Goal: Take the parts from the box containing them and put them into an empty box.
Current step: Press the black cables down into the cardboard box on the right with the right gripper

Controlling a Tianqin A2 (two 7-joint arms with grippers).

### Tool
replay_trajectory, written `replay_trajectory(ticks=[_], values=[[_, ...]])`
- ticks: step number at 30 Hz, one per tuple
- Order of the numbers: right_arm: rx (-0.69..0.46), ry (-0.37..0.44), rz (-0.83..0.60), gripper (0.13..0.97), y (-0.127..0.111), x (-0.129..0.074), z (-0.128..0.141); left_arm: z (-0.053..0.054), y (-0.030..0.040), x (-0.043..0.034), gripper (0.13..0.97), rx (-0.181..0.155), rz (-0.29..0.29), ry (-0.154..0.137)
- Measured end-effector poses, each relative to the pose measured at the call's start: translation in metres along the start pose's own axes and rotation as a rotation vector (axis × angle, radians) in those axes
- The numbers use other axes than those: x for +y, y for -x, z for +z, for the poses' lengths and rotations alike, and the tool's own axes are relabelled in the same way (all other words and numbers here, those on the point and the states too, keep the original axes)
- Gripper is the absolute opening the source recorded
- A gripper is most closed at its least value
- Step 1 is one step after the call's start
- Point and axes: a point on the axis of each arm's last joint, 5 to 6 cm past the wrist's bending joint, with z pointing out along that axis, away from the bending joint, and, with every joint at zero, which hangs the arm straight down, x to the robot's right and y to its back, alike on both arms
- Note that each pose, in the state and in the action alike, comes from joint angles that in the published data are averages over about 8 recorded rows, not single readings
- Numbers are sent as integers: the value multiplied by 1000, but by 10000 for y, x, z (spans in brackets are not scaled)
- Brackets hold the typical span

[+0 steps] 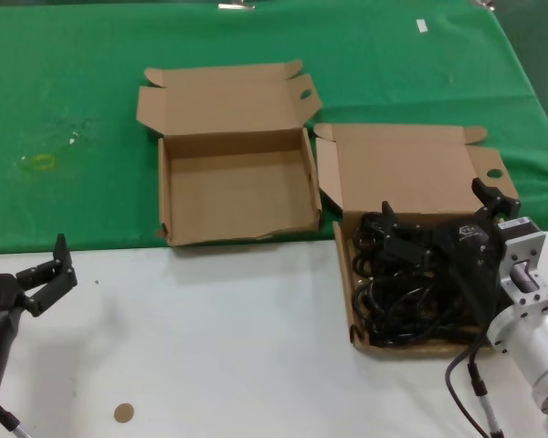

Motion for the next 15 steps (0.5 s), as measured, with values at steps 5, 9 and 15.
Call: replay_trajectory(ticks=[5,9,15], values=[[3,3,2,966,-5,6,-4,0,0,0,912,0,0,0],[8,7,3,966,-19,13,-12,0,0,0,871,0,0,0],[9,10,-12,966,-81,12,-30,0,0,0,775,0,0,0]])
